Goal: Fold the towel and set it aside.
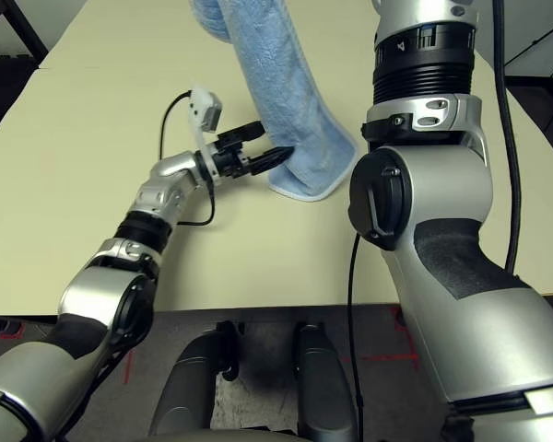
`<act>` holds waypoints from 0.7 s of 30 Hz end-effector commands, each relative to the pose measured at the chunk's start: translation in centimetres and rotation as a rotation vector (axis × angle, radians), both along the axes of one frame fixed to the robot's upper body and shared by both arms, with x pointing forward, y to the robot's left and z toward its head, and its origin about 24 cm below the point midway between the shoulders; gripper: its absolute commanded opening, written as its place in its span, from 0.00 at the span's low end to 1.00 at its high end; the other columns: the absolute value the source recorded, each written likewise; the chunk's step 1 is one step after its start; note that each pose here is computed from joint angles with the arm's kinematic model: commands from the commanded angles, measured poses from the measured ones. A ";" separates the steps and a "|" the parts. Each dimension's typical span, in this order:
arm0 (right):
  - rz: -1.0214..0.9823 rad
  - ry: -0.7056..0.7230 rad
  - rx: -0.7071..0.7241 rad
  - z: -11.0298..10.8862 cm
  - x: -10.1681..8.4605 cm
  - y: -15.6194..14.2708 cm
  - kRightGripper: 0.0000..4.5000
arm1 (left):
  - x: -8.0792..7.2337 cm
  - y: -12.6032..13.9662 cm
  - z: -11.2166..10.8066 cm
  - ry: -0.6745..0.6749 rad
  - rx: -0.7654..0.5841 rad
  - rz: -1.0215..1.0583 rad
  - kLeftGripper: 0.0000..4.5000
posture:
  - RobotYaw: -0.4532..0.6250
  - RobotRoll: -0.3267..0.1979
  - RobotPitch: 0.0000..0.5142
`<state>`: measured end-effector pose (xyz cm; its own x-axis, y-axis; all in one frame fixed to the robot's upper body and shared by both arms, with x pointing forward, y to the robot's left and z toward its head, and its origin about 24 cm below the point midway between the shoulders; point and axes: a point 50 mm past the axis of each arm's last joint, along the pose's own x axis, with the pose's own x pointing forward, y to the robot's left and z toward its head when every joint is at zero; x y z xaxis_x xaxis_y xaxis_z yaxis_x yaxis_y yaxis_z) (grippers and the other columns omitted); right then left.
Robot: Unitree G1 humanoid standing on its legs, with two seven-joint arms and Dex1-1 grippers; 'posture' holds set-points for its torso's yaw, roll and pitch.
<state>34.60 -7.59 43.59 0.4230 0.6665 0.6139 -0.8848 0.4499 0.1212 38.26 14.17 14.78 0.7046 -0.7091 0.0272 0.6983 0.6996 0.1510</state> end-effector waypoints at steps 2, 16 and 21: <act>-0.011 -0.031 -0.005 0.2 -0.3 0.2 0.01 | -2.2 2.0 0.2 -0.006 0.026 0.066 1.00 | 0.38 0.62 0.43; -0.017 -0.017 -0.009 -0.4 0.0 0.4 0.01 | -4.5 -3.2 2.9 0.060 -0.074 0.018 1.00 | 0.40 0.62 0.42; -0.025 -0.024 -0.005 -0.2 -0.2 0.2 0.01 | -3.3 -3.8 2.1 0.071 0.016 0.094 1.00 | 0.38 0.62 0.41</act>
